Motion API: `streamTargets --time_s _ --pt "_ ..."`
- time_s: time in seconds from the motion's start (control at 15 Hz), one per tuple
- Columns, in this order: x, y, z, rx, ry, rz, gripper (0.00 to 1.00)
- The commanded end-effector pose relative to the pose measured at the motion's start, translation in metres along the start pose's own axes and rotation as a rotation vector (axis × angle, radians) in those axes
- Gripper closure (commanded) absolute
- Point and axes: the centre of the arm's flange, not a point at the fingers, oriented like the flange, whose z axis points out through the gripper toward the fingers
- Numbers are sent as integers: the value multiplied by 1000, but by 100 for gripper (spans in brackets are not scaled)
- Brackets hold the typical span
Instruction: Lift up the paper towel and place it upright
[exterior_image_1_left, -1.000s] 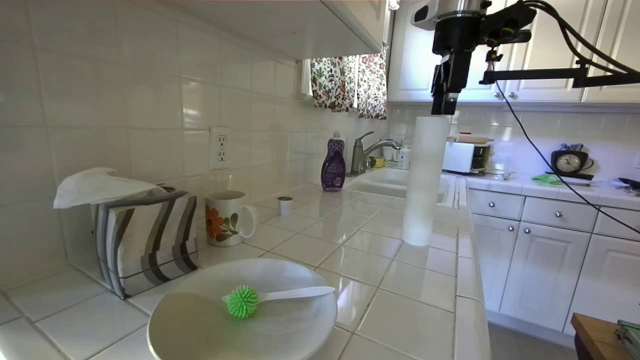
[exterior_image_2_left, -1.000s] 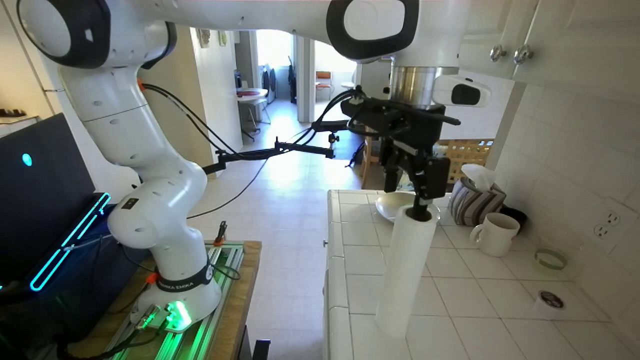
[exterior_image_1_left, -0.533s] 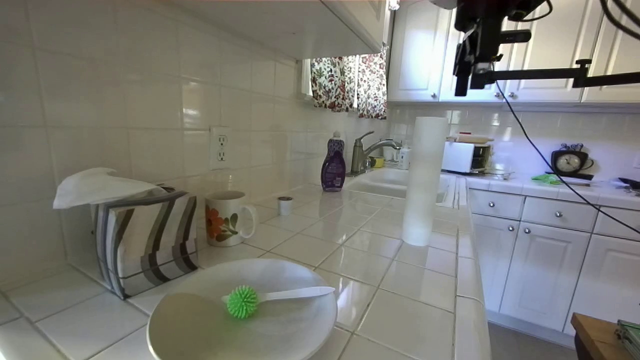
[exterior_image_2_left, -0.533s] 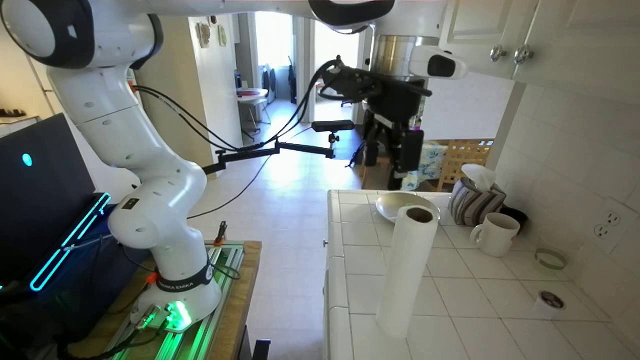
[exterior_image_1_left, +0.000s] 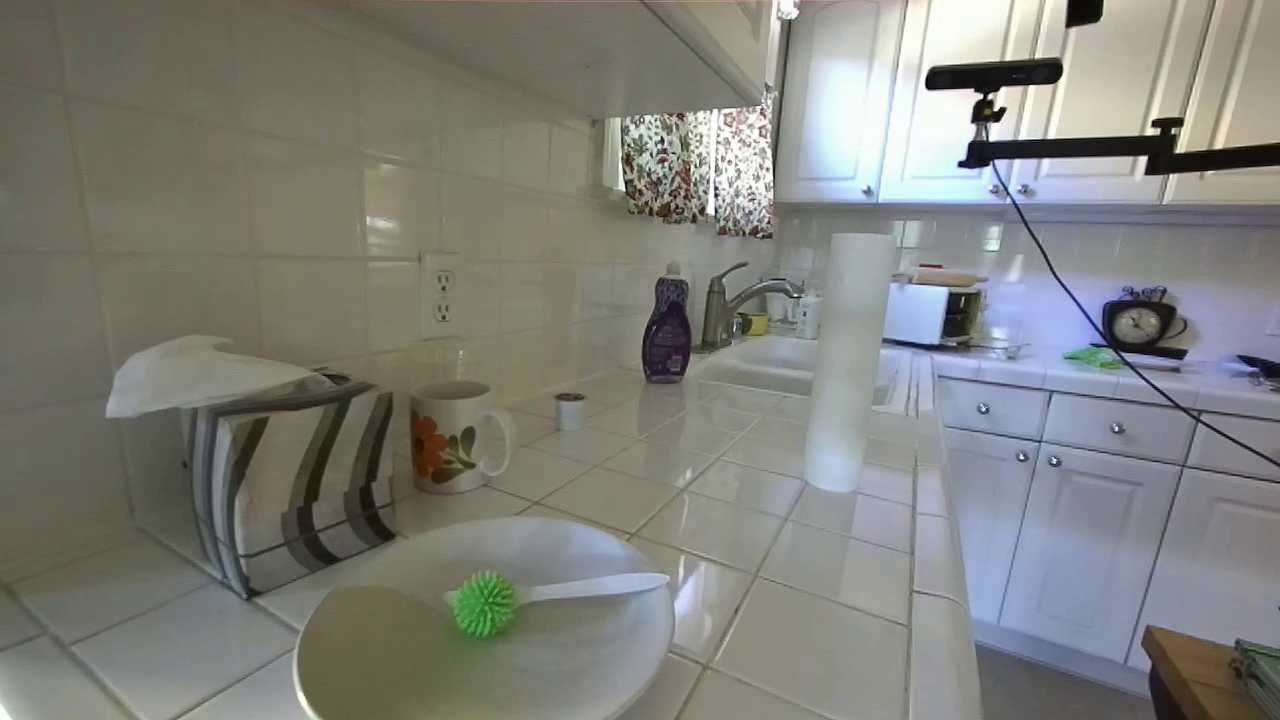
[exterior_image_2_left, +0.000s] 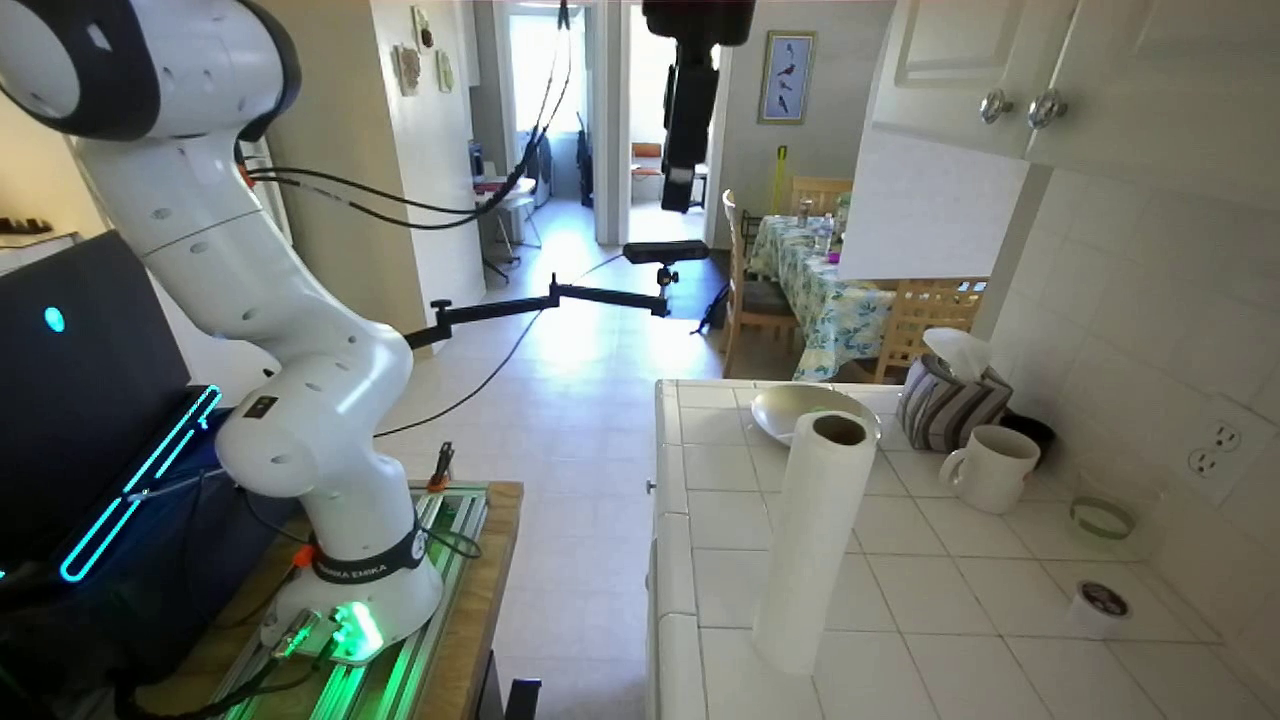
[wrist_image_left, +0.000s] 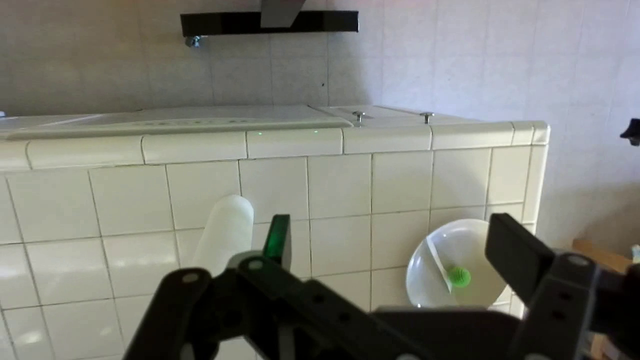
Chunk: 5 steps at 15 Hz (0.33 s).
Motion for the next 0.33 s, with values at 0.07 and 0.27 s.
streamTargets --time_s 0.07,0.27 --pt "-7 0 -10 2 24 21 0" --pt "-4 1 -8 2 19 28 0"
